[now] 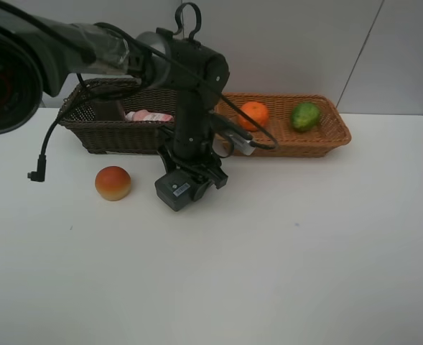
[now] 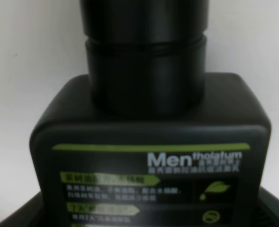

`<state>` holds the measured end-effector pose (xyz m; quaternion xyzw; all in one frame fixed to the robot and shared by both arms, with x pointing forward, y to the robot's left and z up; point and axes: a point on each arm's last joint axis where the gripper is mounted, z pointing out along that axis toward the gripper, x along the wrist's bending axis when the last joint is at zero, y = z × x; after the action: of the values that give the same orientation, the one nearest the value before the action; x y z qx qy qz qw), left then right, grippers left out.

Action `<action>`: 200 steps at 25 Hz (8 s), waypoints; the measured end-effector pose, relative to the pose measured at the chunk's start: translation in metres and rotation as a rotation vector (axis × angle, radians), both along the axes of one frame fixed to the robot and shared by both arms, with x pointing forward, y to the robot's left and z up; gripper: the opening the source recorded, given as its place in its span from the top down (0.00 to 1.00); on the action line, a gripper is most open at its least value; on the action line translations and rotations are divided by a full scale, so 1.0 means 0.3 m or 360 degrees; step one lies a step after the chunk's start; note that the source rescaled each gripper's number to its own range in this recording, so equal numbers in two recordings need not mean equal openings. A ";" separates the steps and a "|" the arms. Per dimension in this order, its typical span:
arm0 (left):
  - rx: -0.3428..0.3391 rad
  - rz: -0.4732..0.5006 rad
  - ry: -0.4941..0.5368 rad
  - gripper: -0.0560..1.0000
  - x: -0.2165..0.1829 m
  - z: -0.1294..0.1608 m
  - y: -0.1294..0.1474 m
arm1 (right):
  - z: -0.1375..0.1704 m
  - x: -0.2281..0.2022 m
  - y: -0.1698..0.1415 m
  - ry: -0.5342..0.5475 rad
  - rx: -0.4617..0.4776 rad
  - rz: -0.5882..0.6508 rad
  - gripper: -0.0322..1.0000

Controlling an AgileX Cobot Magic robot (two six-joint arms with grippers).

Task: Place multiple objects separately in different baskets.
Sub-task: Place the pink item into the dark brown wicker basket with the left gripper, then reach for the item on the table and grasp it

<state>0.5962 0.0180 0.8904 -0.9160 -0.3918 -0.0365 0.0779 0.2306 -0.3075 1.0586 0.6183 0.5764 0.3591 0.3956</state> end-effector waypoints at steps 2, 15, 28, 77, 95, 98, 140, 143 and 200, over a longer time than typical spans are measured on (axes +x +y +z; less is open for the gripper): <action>-0.0012 -0.0026 -0.0011 0.17 -0.016 0.016 -0.020 | 0.000 0.000 0.000 0.0000 0.0000 0.0000 0.20; -0.0120 -0.0141 -0.0091 0.17 -0.098 0.129 -0.109 | 0.000 0.000 0.000 0.0000 0.0000 0.0000 0.20; -0.0366 0.0012 -0.0391 0.17 0.027 0.383 -0.013 | 0.000 0.000 0.000 0.0000 0.0000 0.0000 0.20; -0.0516 0.0340 -0.0764 0.17 0.432 0.204 0.357 | 0.000 0.000 0.000 0.0000 0.0000 0.0000 0.20; -0.0524 0.0265 -0.0821 0.00 0.442 0.210 0.354 | 0.000 0.000 0.000 0.0000 0.0000 0.0000 0.20; -0.0527 0.0274 -0.0822 0.00 0.440 0.214 0.352 | 0.000 0.000 0.000 0.0000 0.0000 0.0000 0.20; -0.0254 0.0548 -0.0553 0.00 -0.345 0.723 0.505 | 0.000 0.000 0.000 0.0000 0.0000 0.0000 0.20; -0.0206 0.0585 -0.0491 0.00 -0.389 0.669 0.553 | 0.000 0.000 0.000 0.0000 0.0000 0.0000 0.20; -0.0288 0.0577 -0.0191 0.00 0.020 0.092 0.588 | 0.000 0.000 0.000 0.0000 0.0000 0.0000 0.20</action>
<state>0.6022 0.1945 0.9181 -0.8299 -0.5559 -0.0411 -0.0229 0.2306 -0.3075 1.0586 0.6183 0.5764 0.3591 0.3956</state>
